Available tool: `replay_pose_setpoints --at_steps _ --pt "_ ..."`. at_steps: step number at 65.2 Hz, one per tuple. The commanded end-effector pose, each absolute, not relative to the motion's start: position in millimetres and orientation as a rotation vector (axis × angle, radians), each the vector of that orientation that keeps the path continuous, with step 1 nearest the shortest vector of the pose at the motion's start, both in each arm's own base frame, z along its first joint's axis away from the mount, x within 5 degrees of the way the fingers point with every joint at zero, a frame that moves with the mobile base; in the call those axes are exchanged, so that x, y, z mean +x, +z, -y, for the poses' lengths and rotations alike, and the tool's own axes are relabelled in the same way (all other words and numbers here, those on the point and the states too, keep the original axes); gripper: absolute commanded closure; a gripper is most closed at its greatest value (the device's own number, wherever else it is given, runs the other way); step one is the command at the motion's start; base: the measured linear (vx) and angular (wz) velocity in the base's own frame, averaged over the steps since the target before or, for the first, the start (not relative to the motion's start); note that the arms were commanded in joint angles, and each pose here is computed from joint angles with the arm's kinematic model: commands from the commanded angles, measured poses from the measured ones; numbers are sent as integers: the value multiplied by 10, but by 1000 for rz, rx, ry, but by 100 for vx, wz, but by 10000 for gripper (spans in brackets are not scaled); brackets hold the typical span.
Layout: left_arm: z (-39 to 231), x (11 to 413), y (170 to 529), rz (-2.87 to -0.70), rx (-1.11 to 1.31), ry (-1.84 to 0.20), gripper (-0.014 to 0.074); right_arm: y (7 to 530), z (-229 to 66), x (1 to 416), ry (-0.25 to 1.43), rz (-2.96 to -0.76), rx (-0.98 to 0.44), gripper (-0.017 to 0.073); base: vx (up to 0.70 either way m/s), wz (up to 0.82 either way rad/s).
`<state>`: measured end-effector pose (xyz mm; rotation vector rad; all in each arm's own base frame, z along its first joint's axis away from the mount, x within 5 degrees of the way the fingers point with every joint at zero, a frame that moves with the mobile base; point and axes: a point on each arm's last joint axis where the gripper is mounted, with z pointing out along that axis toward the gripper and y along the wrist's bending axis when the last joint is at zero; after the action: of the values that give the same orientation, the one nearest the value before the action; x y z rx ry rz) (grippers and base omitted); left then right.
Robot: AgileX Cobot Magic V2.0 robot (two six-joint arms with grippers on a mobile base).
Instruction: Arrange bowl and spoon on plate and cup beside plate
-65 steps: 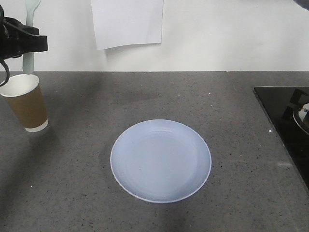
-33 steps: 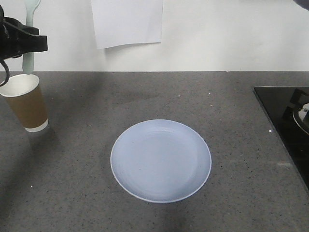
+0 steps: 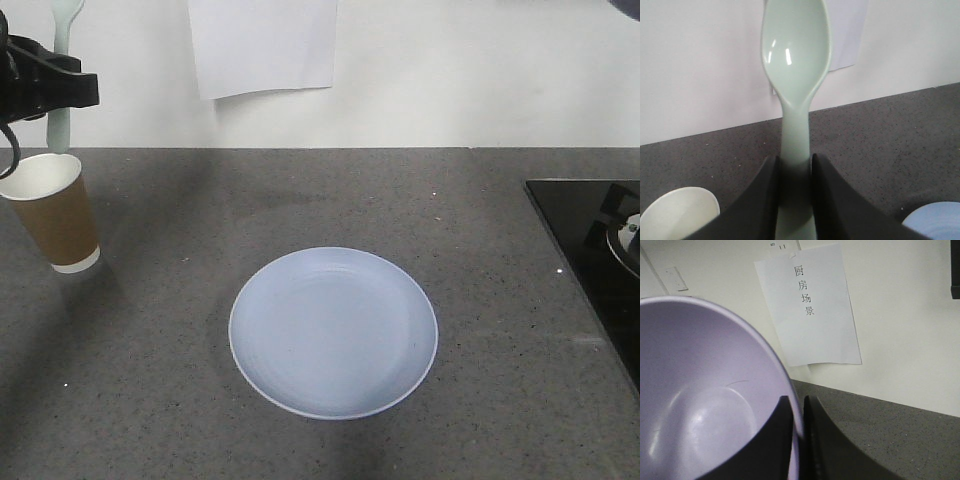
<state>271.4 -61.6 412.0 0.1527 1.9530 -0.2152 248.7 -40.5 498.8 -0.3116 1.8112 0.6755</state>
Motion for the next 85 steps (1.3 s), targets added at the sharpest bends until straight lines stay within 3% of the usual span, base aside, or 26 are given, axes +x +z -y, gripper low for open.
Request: replay_pose_setpoints --at_steps 1,85 --pt "614 2639 4346 -1832 136 -242 599 5163 310 2343 705 -1733 -360 564 0 0" --pt "614 2639 4346 -1832 136 -242 599 5163 310 2343 705 -1733 -360 564 0 0"
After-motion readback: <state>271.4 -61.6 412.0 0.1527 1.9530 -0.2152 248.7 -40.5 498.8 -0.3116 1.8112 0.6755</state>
